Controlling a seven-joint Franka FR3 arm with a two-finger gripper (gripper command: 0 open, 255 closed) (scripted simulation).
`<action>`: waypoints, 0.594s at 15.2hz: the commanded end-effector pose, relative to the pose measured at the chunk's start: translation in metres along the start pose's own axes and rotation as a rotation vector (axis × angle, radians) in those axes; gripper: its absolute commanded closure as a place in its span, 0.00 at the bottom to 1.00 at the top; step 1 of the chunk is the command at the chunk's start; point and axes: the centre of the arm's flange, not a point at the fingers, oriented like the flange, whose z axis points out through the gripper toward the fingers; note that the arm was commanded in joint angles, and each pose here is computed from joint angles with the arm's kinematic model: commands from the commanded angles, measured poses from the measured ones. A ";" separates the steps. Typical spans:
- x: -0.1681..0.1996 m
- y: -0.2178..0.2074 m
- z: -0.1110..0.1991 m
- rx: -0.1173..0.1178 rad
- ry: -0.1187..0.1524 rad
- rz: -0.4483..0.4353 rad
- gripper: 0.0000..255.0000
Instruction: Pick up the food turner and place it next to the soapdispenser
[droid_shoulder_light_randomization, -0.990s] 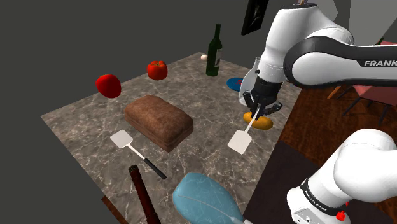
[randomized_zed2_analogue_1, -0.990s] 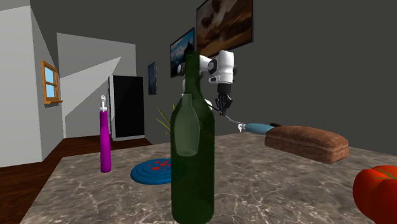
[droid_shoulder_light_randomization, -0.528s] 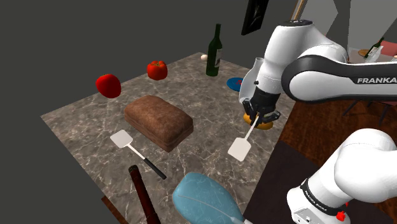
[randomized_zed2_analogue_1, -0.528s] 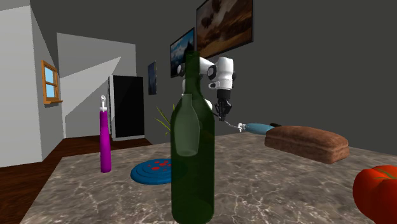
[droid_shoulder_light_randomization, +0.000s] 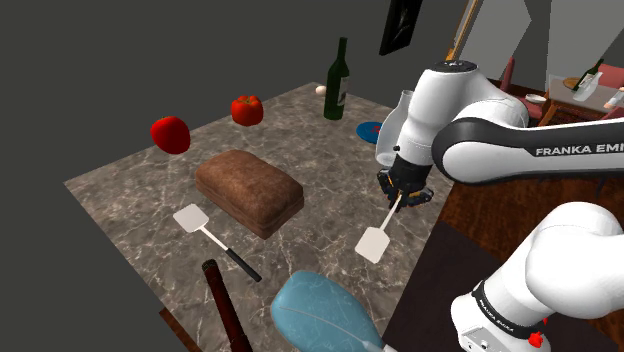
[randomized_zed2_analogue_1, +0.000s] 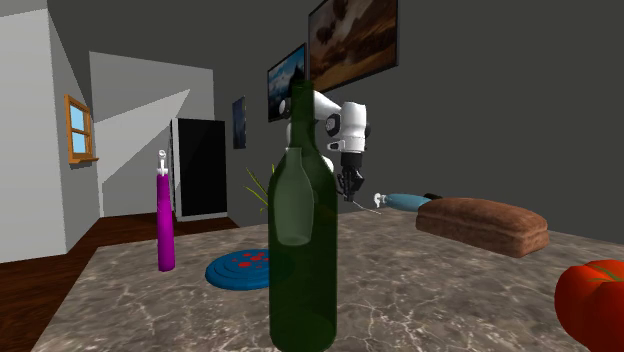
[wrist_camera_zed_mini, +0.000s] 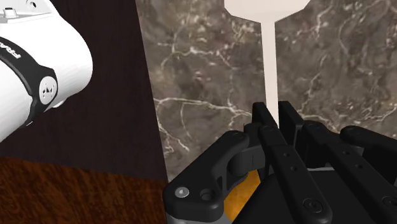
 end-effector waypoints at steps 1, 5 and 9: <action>-0.002 0.000 0.012 0.001 0.000 0.000 1.00; -0.003 0.000 0.033 0.001 0.000 0.000 1.00; -0.004 0.000 0.052 0.001 0.000 0.000 1.00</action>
